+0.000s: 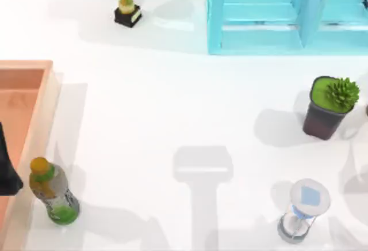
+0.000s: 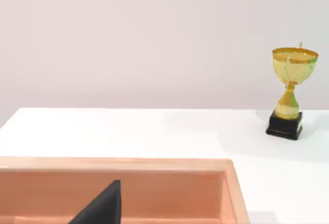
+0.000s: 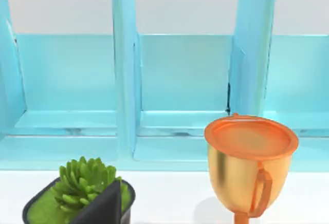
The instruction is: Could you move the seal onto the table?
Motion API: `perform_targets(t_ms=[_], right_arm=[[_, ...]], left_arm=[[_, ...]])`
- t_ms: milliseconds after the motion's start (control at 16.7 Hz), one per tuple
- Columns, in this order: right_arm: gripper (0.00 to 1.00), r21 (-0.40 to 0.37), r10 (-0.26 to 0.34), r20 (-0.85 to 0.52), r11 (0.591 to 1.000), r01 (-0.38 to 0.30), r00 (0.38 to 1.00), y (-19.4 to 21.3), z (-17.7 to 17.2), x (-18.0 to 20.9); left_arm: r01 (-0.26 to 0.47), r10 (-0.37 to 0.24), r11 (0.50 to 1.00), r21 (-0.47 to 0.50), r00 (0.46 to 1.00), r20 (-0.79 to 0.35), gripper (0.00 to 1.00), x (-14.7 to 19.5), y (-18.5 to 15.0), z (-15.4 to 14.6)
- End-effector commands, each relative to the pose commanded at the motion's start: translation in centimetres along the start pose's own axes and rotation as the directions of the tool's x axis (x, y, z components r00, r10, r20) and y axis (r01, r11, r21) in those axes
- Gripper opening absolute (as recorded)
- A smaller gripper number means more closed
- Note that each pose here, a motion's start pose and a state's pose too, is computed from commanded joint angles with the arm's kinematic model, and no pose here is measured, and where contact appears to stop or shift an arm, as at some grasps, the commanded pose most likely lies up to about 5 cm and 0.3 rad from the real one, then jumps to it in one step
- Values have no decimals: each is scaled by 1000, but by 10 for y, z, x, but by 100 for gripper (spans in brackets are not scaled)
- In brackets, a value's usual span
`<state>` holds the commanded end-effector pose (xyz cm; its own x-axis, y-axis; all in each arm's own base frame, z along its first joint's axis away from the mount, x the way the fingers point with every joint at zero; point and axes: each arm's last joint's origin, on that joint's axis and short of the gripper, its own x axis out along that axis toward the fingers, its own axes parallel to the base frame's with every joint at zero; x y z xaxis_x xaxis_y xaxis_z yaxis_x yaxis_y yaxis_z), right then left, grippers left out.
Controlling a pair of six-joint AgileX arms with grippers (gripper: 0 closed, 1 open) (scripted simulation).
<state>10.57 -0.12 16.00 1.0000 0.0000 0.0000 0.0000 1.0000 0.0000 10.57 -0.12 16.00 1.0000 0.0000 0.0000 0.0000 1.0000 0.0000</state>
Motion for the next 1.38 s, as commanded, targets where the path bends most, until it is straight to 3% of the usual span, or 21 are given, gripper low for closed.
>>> perform_targets(t_ms=[180, 360, 540, 660, 780, 1020, 1200, 1380], right_arm=[[100, 0, 0, 0, 1000, 0, 1000, 0, 0, 0], [100, 0, 0, 0, 1000, 0, 1000, 0, 0, 0], [100, 0, 0, 0, 1000, 0, 1000, 0, 0, 0], [100, 0, 0, 0, 1000, 0, 1000, 0, 0, 0], [100, 0, 0, 0, 1000, 0, 1000, 0, 0, 0], [100, 0, 0, 0, 1000, 0, 1000, 0, 0, 0], [100, 0, 0, 0, 1000, 0, 1000, 0, 0, 0], [100, 0, 0, 0, 1000, 0, 1000, 0, 0, 0]], left_arm=[[-5, 5, 1000, 3, 1000, -11, 100, 0, 0, 2], [-32, 35, 999, 31, 994, -99, 100, 1, 4, 18], [-59, 78, 995, 75, 958, -275, 100, 9, 9, 44], [-64, 104, 992, 104, 892, -439, 100, 22, 15, 60], [-55, 120, 991, 122, 778, -617, 100, 43, 23, 70], [-17, 106, 994, 110, 460, -881, 100, 91, 46, 77], [6, 70, 997, 73, 245, -967, 100, 123, 66, 76], [17, 32, 999, 34, 95, -995, 100, 148, 84, 74]])
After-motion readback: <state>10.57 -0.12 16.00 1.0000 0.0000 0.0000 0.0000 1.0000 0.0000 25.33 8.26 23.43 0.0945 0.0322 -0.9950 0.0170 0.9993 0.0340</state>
